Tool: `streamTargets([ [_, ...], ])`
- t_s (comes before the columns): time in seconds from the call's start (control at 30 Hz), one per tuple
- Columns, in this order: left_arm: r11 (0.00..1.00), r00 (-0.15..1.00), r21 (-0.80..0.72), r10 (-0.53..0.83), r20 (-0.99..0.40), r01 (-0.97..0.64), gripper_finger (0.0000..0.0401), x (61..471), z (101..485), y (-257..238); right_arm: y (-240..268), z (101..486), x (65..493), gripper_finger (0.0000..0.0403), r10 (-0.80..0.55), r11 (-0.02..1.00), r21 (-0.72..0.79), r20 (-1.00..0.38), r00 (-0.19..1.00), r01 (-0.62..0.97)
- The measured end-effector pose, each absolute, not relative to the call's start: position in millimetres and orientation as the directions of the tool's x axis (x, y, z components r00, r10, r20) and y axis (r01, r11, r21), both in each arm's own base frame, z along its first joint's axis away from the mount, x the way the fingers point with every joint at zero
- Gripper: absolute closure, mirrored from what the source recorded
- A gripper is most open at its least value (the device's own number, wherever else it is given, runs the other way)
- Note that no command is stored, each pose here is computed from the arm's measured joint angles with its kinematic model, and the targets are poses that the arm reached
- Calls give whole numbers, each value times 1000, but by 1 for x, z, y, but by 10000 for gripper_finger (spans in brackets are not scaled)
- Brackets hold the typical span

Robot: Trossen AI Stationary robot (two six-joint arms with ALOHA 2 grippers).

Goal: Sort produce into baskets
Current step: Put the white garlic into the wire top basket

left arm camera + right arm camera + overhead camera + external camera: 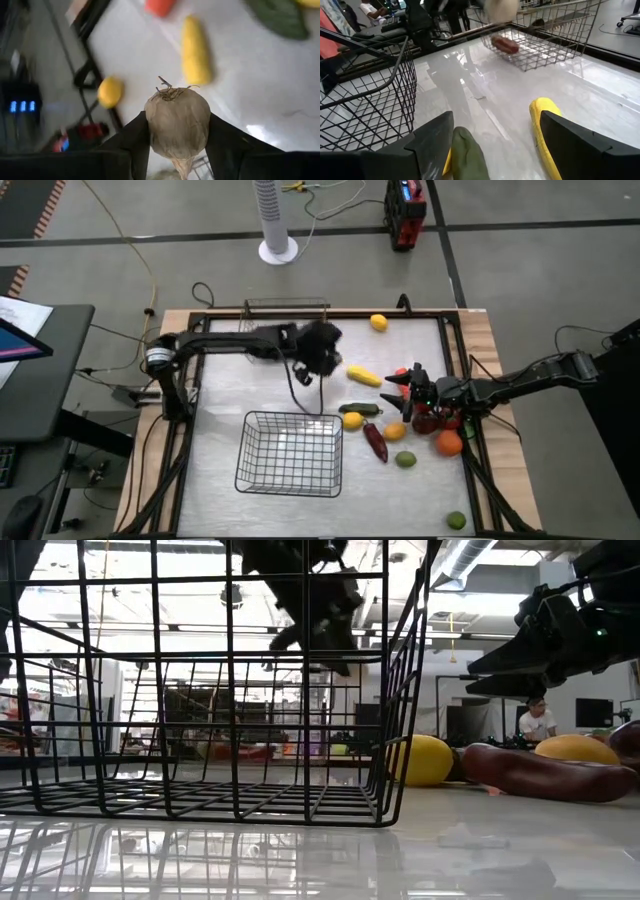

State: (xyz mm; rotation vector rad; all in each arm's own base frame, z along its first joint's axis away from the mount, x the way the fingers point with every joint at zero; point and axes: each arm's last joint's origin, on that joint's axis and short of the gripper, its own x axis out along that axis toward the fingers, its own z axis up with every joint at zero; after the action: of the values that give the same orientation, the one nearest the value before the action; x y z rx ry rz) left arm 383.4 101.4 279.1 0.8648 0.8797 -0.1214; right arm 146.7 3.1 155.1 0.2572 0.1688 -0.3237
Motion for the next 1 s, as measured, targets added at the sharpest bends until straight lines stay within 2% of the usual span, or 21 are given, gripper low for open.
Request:
streamTargets([
  [0.13,781,684,550,229,-693,296,257,364,302,119,3,155,147,79,-292,916,221,-206,934,335],
  [0.23,866,733,417,91,-674,277,256,356,308,126,3,155,147,79,-292,916,221,-206,934,335],
  [0.3,887,748,367,39,-663,279,256,355,311,126,3,155,147,79,-292,916,221,-204,934,335],
  [0.4,884,713,413,144,-686,219,256,352,311,129,3,155,147,79,-293,915,222,-203,934,336],
  [0.5,879,614,441,248,-749,184,256,343,303,139,3,155,147,79,-293,915,224,-203,934,335],
  [0.63,910,508,387,266,-819,147,255,327,296,155,3,155,147,79,-292,915,224,-203,935,334],
  [0.7,921,471,381,302,-828,79,253,321,295,165,3,155,147,79,-292,916,224,-203,935,334],
  [0.8,932,446,362,312,-839,29,234,313,294,177,3,155,147,79,-295,915,223,-203,934,337],
  [1.0,952,486,302,242,-840,48,163,310,294,181,3,155,147,79,-295,915,223,-202,934,337],
])
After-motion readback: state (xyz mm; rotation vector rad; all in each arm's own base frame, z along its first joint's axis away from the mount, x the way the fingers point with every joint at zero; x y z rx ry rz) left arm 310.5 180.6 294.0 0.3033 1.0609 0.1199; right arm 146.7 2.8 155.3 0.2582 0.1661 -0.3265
